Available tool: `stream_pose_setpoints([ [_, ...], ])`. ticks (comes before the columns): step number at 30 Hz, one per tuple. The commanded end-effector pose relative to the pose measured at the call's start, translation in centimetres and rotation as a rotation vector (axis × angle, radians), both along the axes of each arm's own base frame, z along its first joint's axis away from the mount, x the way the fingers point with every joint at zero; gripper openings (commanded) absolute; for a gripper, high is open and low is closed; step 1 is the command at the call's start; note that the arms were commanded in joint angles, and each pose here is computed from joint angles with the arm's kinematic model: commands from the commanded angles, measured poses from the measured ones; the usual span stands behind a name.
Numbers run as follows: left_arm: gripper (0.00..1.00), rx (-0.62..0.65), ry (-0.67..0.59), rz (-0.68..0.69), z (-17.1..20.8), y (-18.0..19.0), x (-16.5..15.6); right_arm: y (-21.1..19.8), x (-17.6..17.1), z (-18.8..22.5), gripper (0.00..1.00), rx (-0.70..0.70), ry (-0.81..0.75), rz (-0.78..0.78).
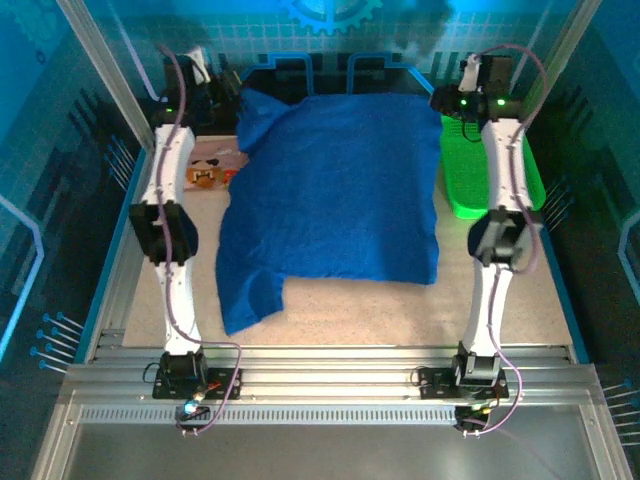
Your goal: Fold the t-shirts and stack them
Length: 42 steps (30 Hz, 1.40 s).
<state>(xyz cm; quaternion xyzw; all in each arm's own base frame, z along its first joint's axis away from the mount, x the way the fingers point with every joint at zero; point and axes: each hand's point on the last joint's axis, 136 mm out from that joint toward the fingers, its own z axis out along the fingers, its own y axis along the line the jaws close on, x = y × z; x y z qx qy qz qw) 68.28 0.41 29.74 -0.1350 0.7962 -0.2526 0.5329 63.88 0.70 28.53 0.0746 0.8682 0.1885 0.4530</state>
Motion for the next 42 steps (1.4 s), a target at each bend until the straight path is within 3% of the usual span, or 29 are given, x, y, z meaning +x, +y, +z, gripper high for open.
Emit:
stream_pose_setpoints([
  [1,0.99,-0.107,-0.133,0.053,6.1,0.0,0.4,-1.5,1.1,1.4,0.7,0.142,-0.051,-0.089],
  [2,0.99,-0.113,-0.125,0.052,7.0,-0.4,-0.2,-0.8,0.8,1.9,0.72,0.164,-0.035,-0.081],
  [5,0.99,-0.068,-0.079,0.057,9.3,-0.8,-3.6,1.9,-2.9,2.6,0.78,0.024,0.034,-0.007],
  [7,0.99,-0.026,-0.046,0.056,9.9,-0.9,-6.6,3.3,-6.8,3.5,0.87,-0.057,0.052,0.032],
  [10,0.99,0.008,0.064,0.058,8.4,-1.0,-12.3,4.7,-13.8,2.4,0.9,-0.101,0.135,0.095],
  [13,0.99,-0.02,0.229,0.081,4.6,-1.3,-18.8,5.7,-21.6,0.1,0.91,-0.08,0.299,0.136],
  [17,0.99,-0.149,0.508,0.096,-2.9,-2.8,-26.9,7.1,-31.3,-4.1,0.93,0.013,0.465,0.145],
  [21,0.99,-0.22,0.77,0.143,-11.0,-3.5,-33.8,7.2,-38.0,-9.6,0.92,0.116,0.632,0.065],
  [24,0.99,-0.231,0.893,0.146,-14.7,-4.1,-36.9,7.6,-40.3,-13.0,0.9,0.16,0.724,0.032],
  [29,0.95,-0.201,1.057,0.158,-18.9,-4.1,-40.4,8.0,-40.9,-18.6,0.85,0.176,0.854,0.002],
  [32,0.95,-0.157,1.102,0.18,-20.6,-3.7,-41.4,8.0,-40.4,-21.1,0.82,0.167,0.887,-0.017],
  [42,0.93,-0.189,1.179,0.236,-24.8,-3.6,-43.8,8.1,-38.8,-25.4,0.63,0.135,0.942,-0.067],
])
